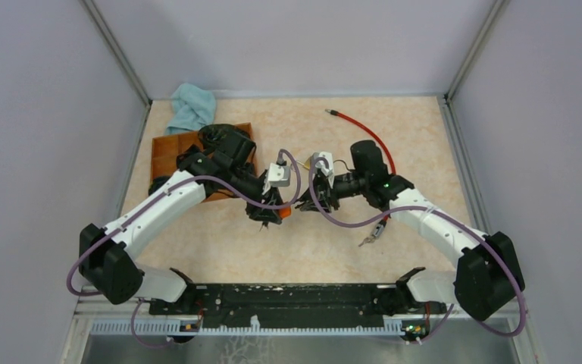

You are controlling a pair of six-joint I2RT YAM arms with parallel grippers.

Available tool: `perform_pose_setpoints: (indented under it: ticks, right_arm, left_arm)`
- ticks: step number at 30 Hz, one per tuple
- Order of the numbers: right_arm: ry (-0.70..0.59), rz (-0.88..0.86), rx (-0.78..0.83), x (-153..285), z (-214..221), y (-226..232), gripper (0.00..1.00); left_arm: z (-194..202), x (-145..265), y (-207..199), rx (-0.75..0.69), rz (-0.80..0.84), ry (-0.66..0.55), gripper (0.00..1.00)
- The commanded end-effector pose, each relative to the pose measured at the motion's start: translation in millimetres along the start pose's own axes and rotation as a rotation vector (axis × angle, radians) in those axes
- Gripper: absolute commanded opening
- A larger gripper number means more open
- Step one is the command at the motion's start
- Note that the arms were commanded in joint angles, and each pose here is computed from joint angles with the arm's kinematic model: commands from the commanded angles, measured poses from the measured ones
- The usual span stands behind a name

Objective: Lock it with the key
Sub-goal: Lock the lock.

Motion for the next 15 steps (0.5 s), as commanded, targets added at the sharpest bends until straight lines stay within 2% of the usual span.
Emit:
perform_pose_setpoints:
  ticks: [1,5,15]
  right_arm:
    - [-0.060,-0.015,0.089,-4.1,-28.6,-1.1,0.31]
    - [-0.066,-0.016,0.083,-7.3,-30.5,-2.0,0.30]
    - [-0.052,-0.017,0.069,-10.9,-23.1,-4.9,0.18]
  left_arm:
    - [-13.5,2.3,0.2,-0.059,-0.013,-0.061,0.00]
    - [-11.5,0.9,-0.1,-0.058,-0.013,-0.058,0.00]
    - [-9.7,-0.2,1.1,-0.058,-0.014,-0.054,0.00]
Point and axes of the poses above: each gripper's point midway between its finger pads, its own x axis back along the fingers, its own y axis along the line the jaws close on, z = x × y, the point moved 2 cm from there along x, back along the fingers, and after that the axes turned 10 degrees about -x, right-handed, at the moved point
